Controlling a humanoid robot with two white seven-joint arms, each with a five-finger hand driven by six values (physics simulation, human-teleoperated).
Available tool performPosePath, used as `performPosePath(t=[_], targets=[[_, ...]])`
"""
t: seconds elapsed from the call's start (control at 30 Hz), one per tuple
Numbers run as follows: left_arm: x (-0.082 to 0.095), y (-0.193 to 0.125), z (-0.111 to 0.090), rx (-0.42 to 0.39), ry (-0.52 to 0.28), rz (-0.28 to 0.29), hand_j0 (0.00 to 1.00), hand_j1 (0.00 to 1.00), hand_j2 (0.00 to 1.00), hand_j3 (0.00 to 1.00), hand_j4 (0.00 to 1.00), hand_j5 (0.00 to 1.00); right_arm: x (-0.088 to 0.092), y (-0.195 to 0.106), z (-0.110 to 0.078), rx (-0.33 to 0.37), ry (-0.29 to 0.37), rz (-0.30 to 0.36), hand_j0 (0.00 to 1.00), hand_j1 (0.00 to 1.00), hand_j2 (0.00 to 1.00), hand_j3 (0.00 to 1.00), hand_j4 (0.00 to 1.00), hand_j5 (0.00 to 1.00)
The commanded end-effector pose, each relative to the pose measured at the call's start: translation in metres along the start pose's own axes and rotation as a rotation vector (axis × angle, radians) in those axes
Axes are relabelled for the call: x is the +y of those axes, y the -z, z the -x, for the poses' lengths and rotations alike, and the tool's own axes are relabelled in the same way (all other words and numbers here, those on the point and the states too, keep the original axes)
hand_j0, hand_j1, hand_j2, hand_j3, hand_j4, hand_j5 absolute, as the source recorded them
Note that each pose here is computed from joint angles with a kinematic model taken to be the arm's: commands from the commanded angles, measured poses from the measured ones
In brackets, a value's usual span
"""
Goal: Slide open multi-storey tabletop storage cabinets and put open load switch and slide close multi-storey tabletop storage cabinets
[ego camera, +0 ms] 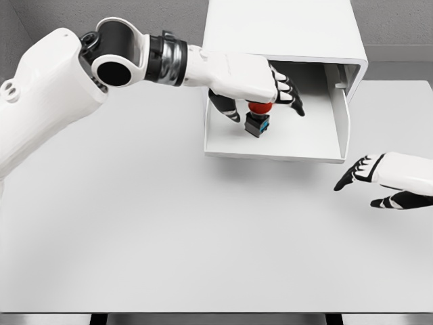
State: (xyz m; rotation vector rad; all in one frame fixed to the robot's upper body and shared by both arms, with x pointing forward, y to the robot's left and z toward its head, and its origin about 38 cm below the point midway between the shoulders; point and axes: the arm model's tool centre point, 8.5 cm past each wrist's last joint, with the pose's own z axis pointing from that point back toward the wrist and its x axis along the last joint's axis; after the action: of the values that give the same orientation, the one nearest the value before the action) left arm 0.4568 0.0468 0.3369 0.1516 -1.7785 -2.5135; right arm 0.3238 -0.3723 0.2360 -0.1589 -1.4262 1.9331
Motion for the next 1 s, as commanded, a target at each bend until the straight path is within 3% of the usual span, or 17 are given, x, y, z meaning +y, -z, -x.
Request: performPosePath(t=[0.0, 0.07, 0.17, 0.27, 0.3, 0.37, 0.4, 0.43, 0.47, 0.5, 0.77, 0.87, 0.97], targets=[[0.008, -0.007, -0.009, -0.044, -0.037, -0.051, 1.0, 1.0, 1.0, 1.0, 1.0, 1.0, 0.0, 0.0, 0.0, -0.002, 0.007, 0.0, 0.76, 0.76, 0.76, 0.76, 0.76, 0.76], [0.006, -0.032, -0.008, -0.045, -0.085, -0.081, 1.0, 1.0, 1.0, 1.0, 1.0, 1.0, 0.001, 0.002, 0.0, -0.005, 0.009, -0.003, 0.76, 0.76, 0.76, 0.76, 0.76, 0.76], [0.004, -0.078, -0.032, -0.081, -0.101, -0.103, 1.0, 1.0, 1.0, 1.0, 1.0, 1.0, -0.001, 0.005, -0.001, -0.015, 0.004, -0.005, 0.77, 0.77, 0.77, 0.77, 0.77, 0.77], [-0.013, -0.126, -0.023, 0.003, -0.171, -0.096, 1.0, 1.0, 1.0, 1.0, 1.0, 1.0, -0.002, 0.007, -0.002, -0.021, 0.002, -0.001, 0.78, 0.78, 0.78, 0.78, 0.78, 0.78], [-0.021, -0.149, -0.018, 0.061, -0.184, -0.074, 1.0, 1.0, 1.0, 1.0, 1.0, 1.0, -0.002, 0.008, -0.002, -0.024, 0.0, -0.001, 0.78, 0.78, 0.78, 0.78, 0.78, 0.78], [-0.064, -0.197, -0.016, 0.181, -0.27, -0.016, 1.0, 1.0, 1.0, 1.0, 1.0, 1.0, -0.004, 0.009, -0.002, -0.026, -0.004, 0.001, 0.79, 0.79, 0.79, 0.79, 0.79, 0.79], [-0.094, -0.228, -0.02, 0.255, -0.34, 0.024, 1.0, 1.0, 1.0, 1.0, 1.0, 1.0, -0.005, 0.01, -0.003, -0.029, -0.005, 0.006, 0.79, 0.79, 0.79, 0.79, 0.79, 0.79], [-0.111, -0.25, -0.024, 0.305, -0.377, 0.06, 1.0, 1.0, 1.0, 1.0, 1.0, 1.0, -0.005, 0.011, -0.003, -0.03, -0.004, 0.007, 0.8, 0.8, 0.8, 0.8, 0.8, 0.8], [-0.126, -0.259, -0.031, 0.323, -0.411, 0.089, 1.0, 1.0, 1.0, 1.0, 1.0, 1.0, -0.005, 0.011, -0.003, -0.03, -0.005, 0.009, 0.8, 0.8, 0.8, 0.8, 0.8, 0.8], [-0.121, -0.272, -0.041, 0.339, -0.394, 0.113, 1.0, 1.0, 1.0, 1.0, 1.0, 1.0, -0.005, 0.011, -0.003, -0.031, -0.004, 0.01, 0.8, 0.8, 0.8, 0.8, 0.8, 0.8], [-0.126, -0.261, -0.042, 0.312, -0.396, 0.12, 1.0, 1.0, 1.0, 1.0, 1.0, 1.0, -0.015, 0.012, 0.0, -0.029, -0.018, 0.039, 0.83, 0.83, 0.83, 0.83, 0.83, 0.83], [-0.14, -0.247, -0.041, 0.28, -0.431, 0.137, 1.0, 1.0, 1.0, 1.0, 1.0, 1.0, -0.015, 0.014, 0.001, -0.03, -0.015, 0.036, 0.84, 0.84, 0.84, 0.84, 0.84, 0.84], [-0.141, -0.243, -0.04, 0.272, -0.431, 0.135, 1.0, 1.0, 1.0, 1.0, 1.0, 1.0, -0.013, 0.017, 0.003, -0.033, -0.008, 0.031, 0.85, 0.85, 0.85, 0.85, 0.85, 0.85]])
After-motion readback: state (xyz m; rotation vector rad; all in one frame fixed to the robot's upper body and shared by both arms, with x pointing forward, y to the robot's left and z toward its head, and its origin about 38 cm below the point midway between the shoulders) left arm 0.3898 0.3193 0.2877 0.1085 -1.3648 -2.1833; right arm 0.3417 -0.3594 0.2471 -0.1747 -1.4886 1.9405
